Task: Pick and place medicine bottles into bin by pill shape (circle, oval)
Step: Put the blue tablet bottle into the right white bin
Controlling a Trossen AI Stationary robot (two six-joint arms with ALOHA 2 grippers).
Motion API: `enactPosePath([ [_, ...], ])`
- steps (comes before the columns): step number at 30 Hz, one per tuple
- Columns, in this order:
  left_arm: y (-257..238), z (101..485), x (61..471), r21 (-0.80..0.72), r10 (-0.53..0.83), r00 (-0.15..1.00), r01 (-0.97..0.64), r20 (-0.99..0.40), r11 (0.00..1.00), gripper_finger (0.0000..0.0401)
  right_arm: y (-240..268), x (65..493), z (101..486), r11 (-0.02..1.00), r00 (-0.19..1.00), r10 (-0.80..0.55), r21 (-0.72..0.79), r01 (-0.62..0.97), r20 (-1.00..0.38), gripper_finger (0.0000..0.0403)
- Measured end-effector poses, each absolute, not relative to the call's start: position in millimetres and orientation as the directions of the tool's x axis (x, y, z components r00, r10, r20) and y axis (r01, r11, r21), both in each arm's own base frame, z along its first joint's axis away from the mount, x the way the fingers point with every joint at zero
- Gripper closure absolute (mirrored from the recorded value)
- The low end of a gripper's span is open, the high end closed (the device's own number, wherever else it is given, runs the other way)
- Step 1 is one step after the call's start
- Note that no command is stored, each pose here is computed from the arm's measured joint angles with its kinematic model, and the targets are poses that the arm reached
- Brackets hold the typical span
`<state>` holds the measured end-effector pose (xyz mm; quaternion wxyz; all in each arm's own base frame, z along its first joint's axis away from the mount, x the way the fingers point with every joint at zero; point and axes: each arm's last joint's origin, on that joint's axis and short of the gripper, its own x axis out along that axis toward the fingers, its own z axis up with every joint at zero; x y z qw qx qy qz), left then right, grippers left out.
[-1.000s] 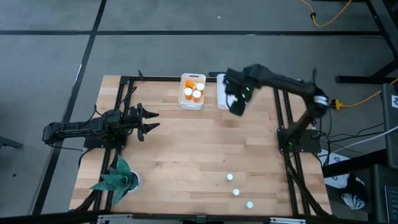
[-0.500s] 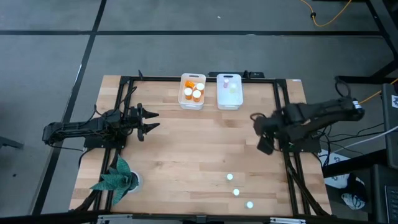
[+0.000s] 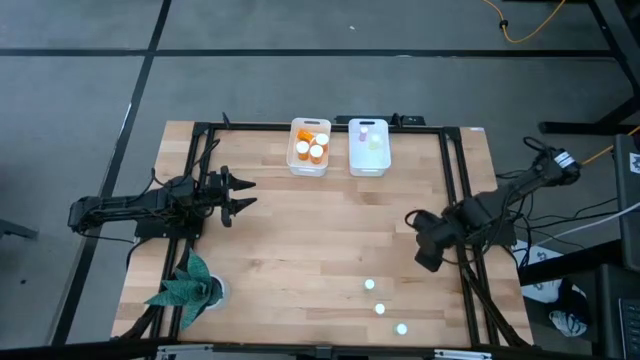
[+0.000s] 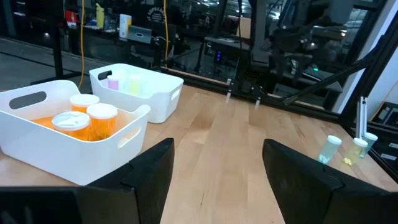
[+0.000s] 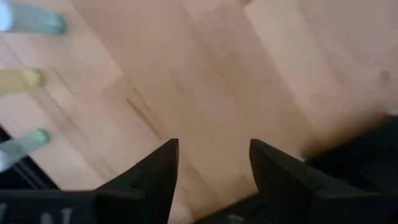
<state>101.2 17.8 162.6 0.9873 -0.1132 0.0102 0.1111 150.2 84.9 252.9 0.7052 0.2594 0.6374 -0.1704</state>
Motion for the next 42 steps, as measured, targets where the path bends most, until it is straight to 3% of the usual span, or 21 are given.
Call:
enactPosePath([
  [11, 18, 163, 101, -0.221, 0.217, 0.975, -0.222, -0.045, 0.950, 0.0164, 123, 171, 248, 0.782, 0.303, 0.210, 0.346, 0.519, -0.929, 0.0205],
  [26, 18, 163, 101, -0.221, 0.217, 0.975, -0.221, -0.046, 0.950, 0.0164, 163, 193, 251, 0.832, 0.235, 0.158, 0.257, 0.492, -0.959, 0.0203],
  [34, 18, 162, 101, -0.221, 0.217, 0.975, -0.222, -0.046, 0.950, 0.0164, 177, 203, 270, 0.905, 0.276, 0.032, 0.145, 0.401, -0.961, 0.0155],
  [42, 18, 163, 101, -0.221, 0.217, 0.975, -0.222, -0.045, 0.950, 0.0164, 181, 206, 271, 0.902, 0.278, 0.064, 0.174, 0.395, -0.958, 0.0090],
])
